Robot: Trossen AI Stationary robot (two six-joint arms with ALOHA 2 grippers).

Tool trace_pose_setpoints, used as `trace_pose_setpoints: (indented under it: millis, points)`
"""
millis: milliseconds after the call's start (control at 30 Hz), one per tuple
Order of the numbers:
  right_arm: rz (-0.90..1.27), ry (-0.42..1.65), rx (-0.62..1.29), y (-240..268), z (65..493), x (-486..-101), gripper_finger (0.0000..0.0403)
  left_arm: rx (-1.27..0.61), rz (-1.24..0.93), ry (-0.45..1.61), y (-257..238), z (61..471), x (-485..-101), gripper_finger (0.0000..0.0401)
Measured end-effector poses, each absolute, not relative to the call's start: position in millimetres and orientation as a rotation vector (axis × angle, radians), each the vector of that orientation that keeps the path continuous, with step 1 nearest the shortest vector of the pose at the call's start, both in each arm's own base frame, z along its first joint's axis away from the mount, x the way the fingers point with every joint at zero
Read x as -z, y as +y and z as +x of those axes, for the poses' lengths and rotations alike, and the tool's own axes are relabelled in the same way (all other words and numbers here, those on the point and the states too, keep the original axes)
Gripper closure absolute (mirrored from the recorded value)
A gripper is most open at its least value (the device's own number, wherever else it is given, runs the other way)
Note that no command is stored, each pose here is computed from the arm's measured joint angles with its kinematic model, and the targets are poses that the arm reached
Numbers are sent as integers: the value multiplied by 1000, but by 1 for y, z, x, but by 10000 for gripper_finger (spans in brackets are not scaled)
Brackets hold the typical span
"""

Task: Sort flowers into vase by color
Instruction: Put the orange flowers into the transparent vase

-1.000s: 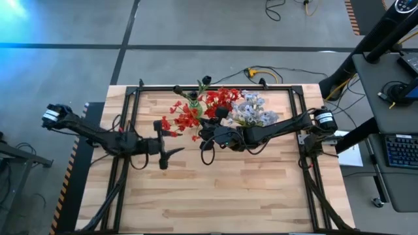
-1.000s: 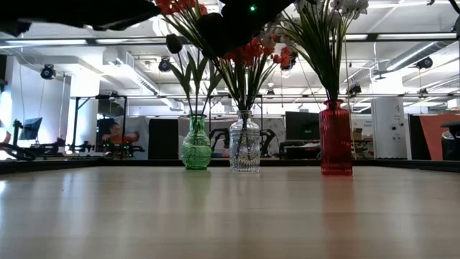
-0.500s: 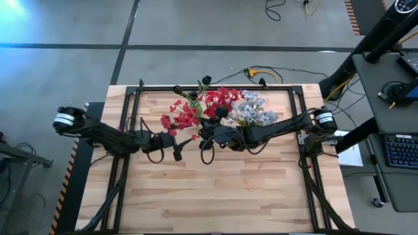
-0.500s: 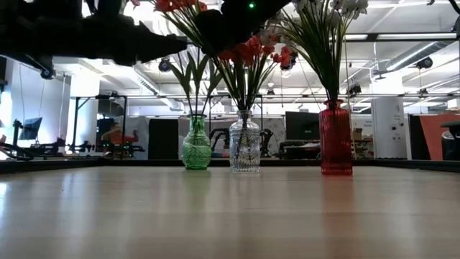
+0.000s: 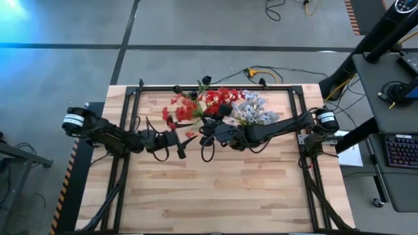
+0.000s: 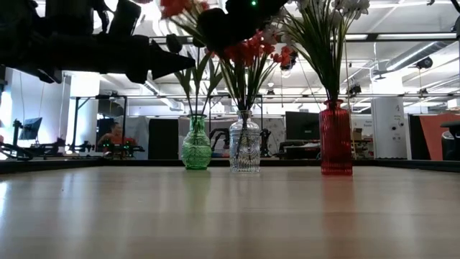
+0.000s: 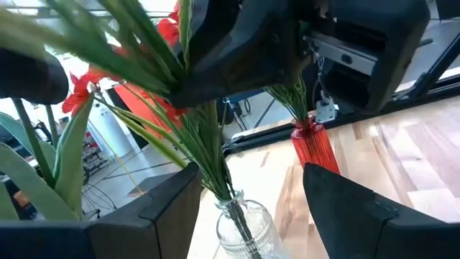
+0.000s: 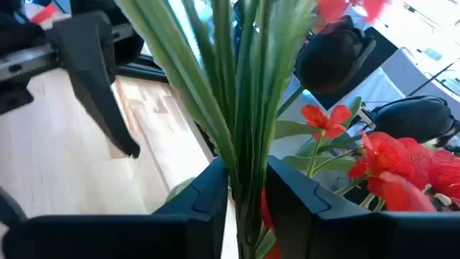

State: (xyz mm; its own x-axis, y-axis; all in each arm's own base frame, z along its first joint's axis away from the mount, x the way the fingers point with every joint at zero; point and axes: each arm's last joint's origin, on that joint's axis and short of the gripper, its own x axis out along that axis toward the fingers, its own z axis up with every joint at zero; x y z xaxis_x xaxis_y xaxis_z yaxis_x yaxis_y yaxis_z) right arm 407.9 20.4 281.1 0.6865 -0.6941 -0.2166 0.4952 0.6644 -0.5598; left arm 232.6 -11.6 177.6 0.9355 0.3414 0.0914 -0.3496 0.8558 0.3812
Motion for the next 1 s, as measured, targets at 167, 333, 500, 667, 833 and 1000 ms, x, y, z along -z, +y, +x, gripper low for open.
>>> trace_pose_setpoints:
  millis: [167,333,500,667,833,1000]
  points:
    - [-494,440,695,20,408,-281,303,-367,421,-30,-12,232,-180,174]
    - [-506,444,691,20,408,-281,345,-368,425,-28,-11,232,-181,174]
    - [-518,449,681,21,408,-281,383,-369,426,-27,-11,232,-180,174]
    - [-511,429,675,25,408,-283,387,-367,412,-31,-11,231,-181,174]
    - [-510,384,654,35,406,-291,388,-149,358,-114,-16,231,-185,174]
    - [-488,312,590,49,399,-306,389,-147,319,-161,-13,229,-193,174]
